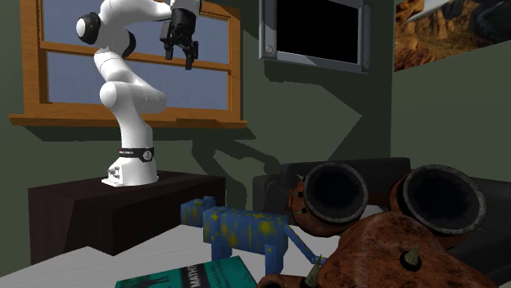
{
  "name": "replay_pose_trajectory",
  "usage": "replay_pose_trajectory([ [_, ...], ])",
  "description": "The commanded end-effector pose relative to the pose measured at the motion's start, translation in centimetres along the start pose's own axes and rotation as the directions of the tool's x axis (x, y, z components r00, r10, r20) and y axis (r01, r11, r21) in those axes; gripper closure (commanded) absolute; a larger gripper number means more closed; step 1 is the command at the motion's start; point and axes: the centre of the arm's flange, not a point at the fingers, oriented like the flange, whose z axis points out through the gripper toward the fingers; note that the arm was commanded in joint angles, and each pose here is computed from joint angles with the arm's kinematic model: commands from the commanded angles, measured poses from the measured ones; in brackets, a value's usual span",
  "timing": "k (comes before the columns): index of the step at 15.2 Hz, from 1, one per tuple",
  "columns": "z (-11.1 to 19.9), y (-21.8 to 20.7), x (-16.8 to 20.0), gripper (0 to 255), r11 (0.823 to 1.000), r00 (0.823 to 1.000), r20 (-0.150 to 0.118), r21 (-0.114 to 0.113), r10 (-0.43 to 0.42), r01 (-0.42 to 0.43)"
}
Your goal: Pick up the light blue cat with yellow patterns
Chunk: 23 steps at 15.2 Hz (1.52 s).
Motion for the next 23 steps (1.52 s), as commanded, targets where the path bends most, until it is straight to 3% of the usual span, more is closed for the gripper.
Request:
replay_pose_trajectory([
  [1,0.0,0.0,0.0,0,1.000,1.000,0.000,0.000,0.000,0.000],
  [23,20.7,6.0,18.8,0,0.999,0.998,-0.055,0.032,0.034,-0.033],
])
